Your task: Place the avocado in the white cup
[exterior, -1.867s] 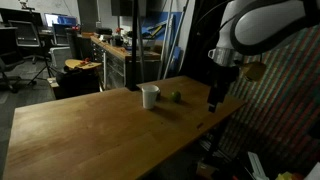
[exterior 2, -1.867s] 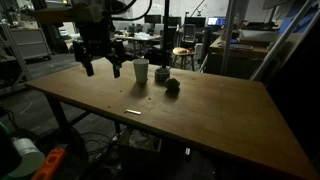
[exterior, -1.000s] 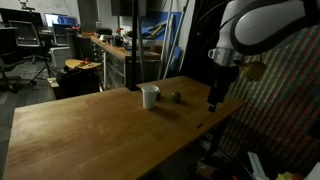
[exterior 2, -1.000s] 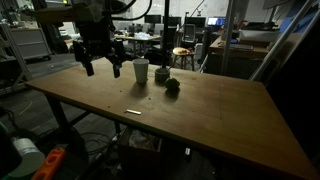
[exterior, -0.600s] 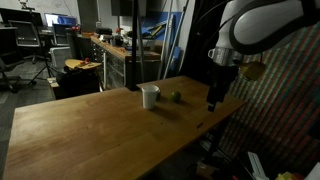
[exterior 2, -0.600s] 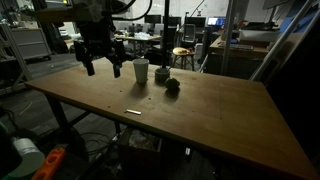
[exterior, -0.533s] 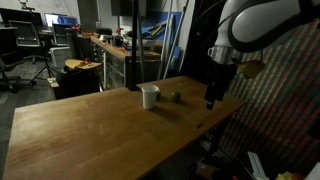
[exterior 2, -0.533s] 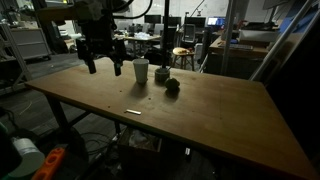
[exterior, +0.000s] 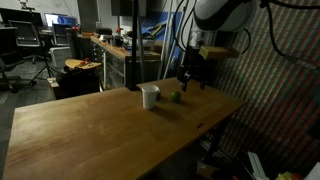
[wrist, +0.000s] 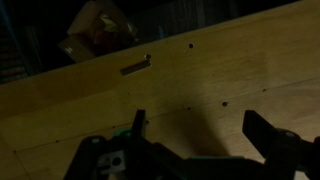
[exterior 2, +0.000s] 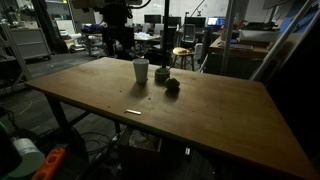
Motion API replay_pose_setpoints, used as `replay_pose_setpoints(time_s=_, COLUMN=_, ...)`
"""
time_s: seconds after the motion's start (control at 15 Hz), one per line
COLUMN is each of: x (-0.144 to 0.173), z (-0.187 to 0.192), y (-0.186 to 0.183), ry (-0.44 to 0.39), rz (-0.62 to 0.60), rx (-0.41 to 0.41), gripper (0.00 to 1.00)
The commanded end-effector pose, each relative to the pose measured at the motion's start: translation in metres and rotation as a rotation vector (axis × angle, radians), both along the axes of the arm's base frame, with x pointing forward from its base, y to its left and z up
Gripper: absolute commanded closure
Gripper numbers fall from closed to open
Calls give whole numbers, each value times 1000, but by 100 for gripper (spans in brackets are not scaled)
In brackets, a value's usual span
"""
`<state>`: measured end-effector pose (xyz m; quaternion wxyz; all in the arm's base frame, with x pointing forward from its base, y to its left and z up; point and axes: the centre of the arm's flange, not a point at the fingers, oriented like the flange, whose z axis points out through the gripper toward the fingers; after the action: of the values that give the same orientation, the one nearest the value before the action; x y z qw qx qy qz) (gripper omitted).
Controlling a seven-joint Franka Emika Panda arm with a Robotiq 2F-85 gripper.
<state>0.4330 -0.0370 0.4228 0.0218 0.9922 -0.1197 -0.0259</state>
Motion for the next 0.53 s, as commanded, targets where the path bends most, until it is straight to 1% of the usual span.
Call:
replay_pose_setpoints(time_s=0.0, x=51, z=-8, y=2, ry=70, rz=-172, rx=49, gripper=0)
replay_pose_setpoints(time_s=0.13, x=61, z=-17, y=0, ry=82, rz=-246, rx=86, gripper=0)
replay_pose_setpoints(time_s=0.27, x=70, z=-21, y=-2, ry=75, rz=-297, rx=111, gripper=0)
replay_pose_setpoints(time_s=0.47, x=81, z=-24, y=-13, ry=45, rz=-385, rx=147, gripper=0)
